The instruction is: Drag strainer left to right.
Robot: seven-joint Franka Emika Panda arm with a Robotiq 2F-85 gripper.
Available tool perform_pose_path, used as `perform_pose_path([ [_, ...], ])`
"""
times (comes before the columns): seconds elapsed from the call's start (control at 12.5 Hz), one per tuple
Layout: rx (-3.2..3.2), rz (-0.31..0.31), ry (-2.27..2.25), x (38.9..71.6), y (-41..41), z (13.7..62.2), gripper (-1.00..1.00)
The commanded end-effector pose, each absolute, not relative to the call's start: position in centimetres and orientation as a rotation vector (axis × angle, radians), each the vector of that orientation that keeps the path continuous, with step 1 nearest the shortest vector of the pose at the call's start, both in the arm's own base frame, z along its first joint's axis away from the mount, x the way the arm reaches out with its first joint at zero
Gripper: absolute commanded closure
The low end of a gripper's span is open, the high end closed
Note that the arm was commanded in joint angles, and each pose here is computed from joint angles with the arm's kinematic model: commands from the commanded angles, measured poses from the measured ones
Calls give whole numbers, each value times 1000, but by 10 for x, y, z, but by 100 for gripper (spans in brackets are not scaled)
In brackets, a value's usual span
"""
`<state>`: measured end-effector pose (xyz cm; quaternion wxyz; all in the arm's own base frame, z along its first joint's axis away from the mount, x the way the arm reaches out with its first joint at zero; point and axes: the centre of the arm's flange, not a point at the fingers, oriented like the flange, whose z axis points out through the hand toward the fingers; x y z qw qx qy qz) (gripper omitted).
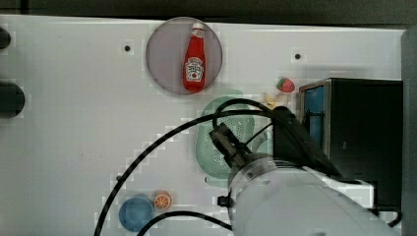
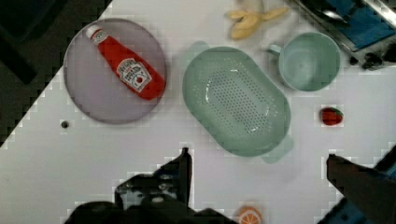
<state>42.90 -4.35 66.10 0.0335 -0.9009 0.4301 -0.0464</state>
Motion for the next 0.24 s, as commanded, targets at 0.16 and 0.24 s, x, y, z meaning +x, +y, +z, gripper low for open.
perform_pose_path([
  [0.16,-2892,32,1293,449,-48,598,-100],
  [0.24,-2894,37,1293,450,-48,597,-100],
])
